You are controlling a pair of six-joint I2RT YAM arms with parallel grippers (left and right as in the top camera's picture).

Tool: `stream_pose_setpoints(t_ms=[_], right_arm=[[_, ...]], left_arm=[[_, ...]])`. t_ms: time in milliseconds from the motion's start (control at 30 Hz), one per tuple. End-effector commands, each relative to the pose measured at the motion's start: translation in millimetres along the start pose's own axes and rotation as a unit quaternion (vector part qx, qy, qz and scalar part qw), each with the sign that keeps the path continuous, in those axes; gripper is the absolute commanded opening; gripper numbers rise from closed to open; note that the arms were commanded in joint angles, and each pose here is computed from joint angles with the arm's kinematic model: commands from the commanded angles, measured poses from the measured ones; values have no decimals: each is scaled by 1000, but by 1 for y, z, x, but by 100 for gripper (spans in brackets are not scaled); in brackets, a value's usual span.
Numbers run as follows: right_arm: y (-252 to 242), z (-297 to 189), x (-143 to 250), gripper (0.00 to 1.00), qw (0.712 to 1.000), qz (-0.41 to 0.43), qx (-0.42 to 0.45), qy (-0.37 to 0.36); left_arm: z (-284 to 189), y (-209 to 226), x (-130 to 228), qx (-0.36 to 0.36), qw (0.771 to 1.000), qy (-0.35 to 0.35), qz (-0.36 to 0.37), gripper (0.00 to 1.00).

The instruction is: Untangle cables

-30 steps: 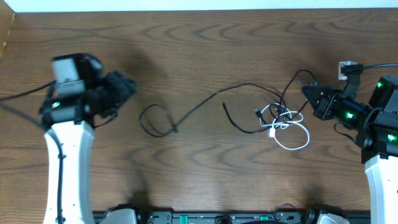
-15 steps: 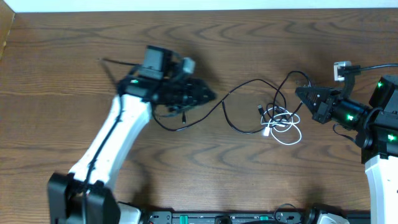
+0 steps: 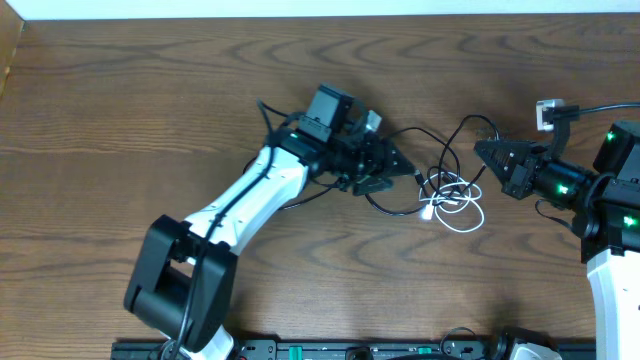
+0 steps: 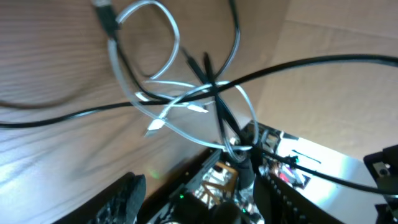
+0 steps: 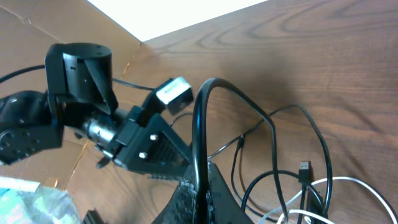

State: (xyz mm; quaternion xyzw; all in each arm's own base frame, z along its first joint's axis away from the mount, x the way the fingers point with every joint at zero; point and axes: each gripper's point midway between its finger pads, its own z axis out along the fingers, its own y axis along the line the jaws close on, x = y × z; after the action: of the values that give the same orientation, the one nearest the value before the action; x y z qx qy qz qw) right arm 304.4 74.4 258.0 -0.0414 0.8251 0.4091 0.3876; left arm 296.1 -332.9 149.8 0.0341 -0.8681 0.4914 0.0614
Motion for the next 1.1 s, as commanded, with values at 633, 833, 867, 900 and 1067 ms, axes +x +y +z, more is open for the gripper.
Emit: stream_pose_setpoints(t_ms=[633, 833, 867, 900, 1067], right_arm=[[9, -4, -1, 1, 1000, -6, -13, 1], [9, -4, 0, 1, 1000, -5, -13, 2], [9, -4, 0, 1, 1000, -5, -13, 2], [9, -4, 0, 1, 1000, -5, -13, 3], [-4, -4, 4, 1, 1000, 4, 23, 8]], left_arm=[[69, 1, 7, -25, 1000, -12, -12, 61], [72, -1, 0, -19, 999, -27, 10, 27], [72, -2, -1, -18, 999, -29, 21, 22], [72, -1, -3, -20, 999, -32, 31, 15], [65, 22, -9, -70, 992, -44, 93, 7]])
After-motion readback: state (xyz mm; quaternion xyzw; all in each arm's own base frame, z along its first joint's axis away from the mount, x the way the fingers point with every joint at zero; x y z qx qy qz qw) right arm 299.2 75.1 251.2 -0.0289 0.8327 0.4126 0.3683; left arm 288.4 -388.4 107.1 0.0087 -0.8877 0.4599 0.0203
